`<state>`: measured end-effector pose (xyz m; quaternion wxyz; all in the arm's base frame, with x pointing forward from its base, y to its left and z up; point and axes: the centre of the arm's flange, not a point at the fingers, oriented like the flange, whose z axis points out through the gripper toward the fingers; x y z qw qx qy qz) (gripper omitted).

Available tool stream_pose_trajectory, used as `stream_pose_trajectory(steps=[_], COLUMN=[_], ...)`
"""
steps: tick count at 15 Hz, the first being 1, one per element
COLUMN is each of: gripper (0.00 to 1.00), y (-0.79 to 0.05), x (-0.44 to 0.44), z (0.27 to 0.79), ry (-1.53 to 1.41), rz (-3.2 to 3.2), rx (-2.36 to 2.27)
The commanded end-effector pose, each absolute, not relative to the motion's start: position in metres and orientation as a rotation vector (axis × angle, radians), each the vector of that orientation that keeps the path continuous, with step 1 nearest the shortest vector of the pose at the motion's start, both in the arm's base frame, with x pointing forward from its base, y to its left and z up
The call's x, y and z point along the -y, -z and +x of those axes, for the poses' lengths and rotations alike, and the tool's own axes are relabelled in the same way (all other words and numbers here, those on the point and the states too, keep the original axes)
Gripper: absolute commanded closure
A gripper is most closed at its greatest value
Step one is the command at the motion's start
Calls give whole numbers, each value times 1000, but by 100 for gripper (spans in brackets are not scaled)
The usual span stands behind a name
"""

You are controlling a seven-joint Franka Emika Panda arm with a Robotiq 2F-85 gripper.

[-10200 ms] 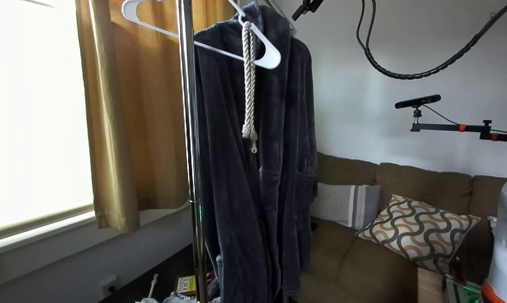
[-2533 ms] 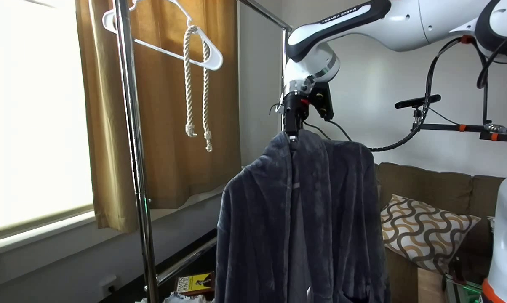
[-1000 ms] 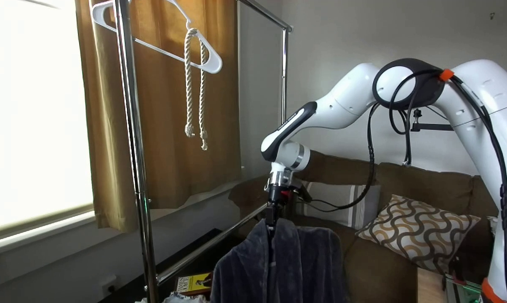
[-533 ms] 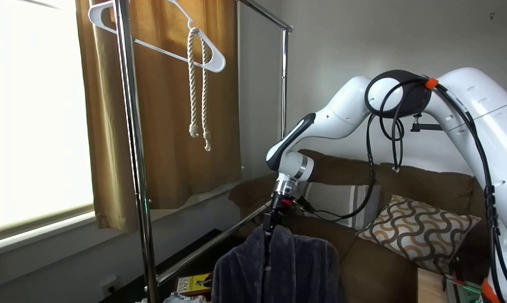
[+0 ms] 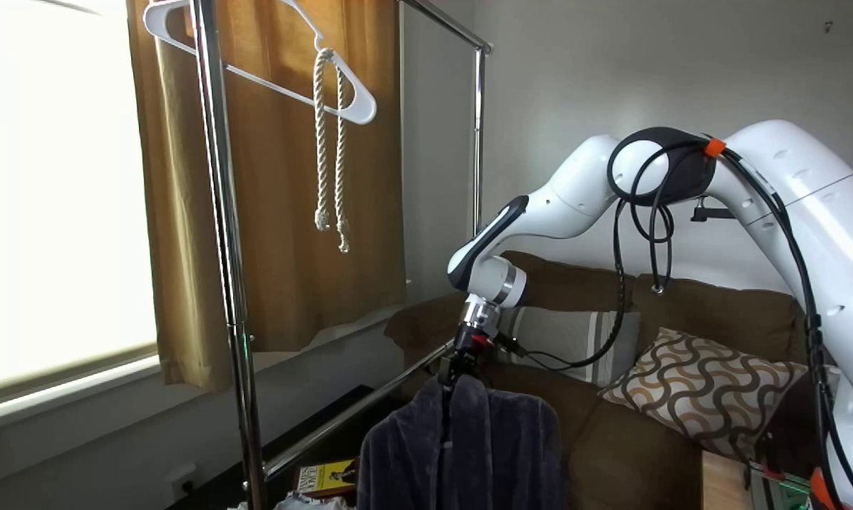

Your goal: Move the hanger with the rob to the bottom rod

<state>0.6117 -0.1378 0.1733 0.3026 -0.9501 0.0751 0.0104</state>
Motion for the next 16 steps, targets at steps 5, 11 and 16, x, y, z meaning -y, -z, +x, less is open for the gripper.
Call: stream_pose_trajectory(steps=[5, 11, 16], gripper=[100, 100, 53], y=[-179, -171, -174], x=[152, 156, 142], z=[642, 667, 653], ry=[-24, -107, -128], rz=[-2540, -2587, -2578], rx=[-383, -480, -415])
